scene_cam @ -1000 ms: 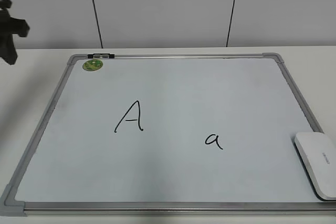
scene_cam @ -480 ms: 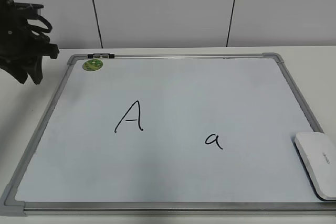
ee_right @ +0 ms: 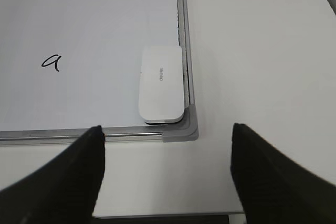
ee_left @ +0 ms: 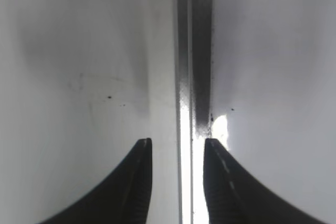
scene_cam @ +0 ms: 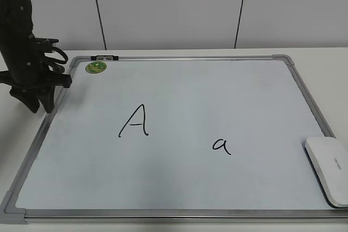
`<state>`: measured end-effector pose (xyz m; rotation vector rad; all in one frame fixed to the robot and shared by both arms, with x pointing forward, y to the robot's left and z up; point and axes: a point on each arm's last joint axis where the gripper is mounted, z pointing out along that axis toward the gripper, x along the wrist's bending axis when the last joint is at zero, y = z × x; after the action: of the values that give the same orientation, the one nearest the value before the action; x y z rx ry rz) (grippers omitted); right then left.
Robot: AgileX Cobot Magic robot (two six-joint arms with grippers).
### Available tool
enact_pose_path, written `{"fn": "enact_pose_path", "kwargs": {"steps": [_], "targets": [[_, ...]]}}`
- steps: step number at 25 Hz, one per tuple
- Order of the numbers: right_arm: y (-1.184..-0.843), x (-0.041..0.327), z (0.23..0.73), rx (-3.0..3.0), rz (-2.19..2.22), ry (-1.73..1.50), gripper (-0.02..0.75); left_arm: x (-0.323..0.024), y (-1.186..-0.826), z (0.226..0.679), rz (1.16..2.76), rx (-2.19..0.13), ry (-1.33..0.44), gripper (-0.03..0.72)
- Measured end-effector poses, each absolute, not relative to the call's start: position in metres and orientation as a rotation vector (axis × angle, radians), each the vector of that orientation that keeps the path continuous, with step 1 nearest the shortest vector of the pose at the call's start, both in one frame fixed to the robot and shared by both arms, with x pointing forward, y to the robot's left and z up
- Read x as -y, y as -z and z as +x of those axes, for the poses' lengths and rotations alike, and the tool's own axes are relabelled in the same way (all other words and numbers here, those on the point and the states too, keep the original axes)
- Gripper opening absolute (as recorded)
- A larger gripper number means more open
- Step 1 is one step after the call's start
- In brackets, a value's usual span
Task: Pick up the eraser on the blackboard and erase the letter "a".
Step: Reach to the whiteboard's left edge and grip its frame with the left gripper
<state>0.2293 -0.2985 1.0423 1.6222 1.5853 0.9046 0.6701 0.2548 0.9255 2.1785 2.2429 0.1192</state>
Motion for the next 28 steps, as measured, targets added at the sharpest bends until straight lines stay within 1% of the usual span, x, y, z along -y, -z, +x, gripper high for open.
{"fn": "enact_pose_path", "kwargs": {"steps": [6, 10, 16, 28], "targets": [[-1.042, 0.299, 0.229, -1.585, 1.622, -0.905, 0.555, -0.266, -0.916, 0.674, 2.128, -2.278, -0.098, 0.242], [-1.042, 0.299, 0.229, -1.585, 1.622, -0.905, 0.555, -0.265, -0.912, 0.675, 2.111, -2.283, -0.069, 0.242], [-1.042, 0.299, 0.229, -1.585, 1.622, -0.905, 0.555, -0.264, -0.910, 0.676, 2.121, -2.256, -0.046, 0.243], [-1.042, 0.299, 0.229, -1.585, 1.622, -0.905, 0.555, -0.263, -0.909, 0.677, 2.130, -2.224, -0.061, 0.242]]}}
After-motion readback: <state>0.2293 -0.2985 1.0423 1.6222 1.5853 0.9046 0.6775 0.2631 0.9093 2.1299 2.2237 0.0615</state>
